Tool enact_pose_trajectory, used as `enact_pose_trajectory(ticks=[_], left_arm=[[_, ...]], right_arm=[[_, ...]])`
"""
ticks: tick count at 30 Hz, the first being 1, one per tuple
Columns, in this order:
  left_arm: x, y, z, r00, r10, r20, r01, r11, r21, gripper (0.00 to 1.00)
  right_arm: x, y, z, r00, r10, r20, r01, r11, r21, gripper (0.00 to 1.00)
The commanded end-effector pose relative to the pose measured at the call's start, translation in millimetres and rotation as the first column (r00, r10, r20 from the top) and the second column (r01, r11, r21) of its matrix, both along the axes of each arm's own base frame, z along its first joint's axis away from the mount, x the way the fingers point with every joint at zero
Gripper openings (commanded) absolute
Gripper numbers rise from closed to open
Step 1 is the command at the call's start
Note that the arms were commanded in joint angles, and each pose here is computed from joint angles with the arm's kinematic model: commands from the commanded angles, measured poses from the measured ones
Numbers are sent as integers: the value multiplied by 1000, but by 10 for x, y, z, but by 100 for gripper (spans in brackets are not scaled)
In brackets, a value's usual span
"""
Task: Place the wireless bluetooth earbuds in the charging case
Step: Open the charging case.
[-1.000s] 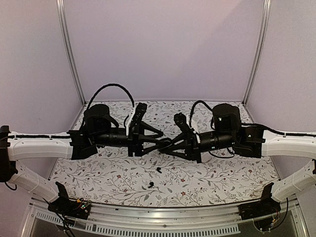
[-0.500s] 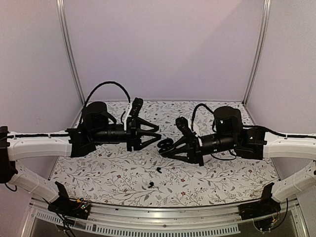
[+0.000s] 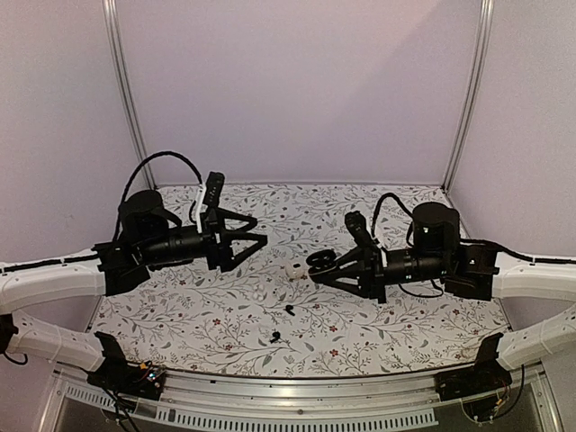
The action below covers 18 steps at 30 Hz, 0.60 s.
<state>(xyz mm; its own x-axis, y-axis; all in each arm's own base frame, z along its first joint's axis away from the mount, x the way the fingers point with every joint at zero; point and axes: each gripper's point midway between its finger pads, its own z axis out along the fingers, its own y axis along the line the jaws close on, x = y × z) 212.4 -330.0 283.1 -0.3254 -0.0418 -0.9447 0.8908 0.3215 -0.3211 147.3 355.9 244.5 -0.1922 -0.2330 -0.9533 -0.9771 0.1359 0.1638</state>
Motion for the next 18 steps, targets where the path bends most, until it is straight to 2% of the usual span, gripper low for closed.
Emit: enact_pose_trajectory(ticks=[1,2,3,5,9,15,18], left_arm=[[164,344,141,985,175,10,-174,983,-53,91],[188,395,135,981,194,0,-193,979,-58,98],[215,446,116,977,212,-25,-213,975,-63,99],[330,537,35,957,275,-95,-280,959,-42,100],[480,588,-301,912,342,-228,-326,939,108,100],[246,404,-786,936,215,-278,-145,957,251,100],[53,335,-1054,935,172,-309,-55,934,352,100]], right_arm=[[90,-73,189,999,-46,7,45,997,67,0],[107,-95,191,999,-54,5,53,996,69,0],[127,-117,179,998,-63,-1,63,996,68,0],[163,-172,168,997,-83,-10,83,994,71,0],[193,-273,118,993,-116,-28,118,991,68,0],[212,-397,3,984,-167,-54,170,984,50,0],[223,-456,-34,981,-187,-57,190,981,43,0]])
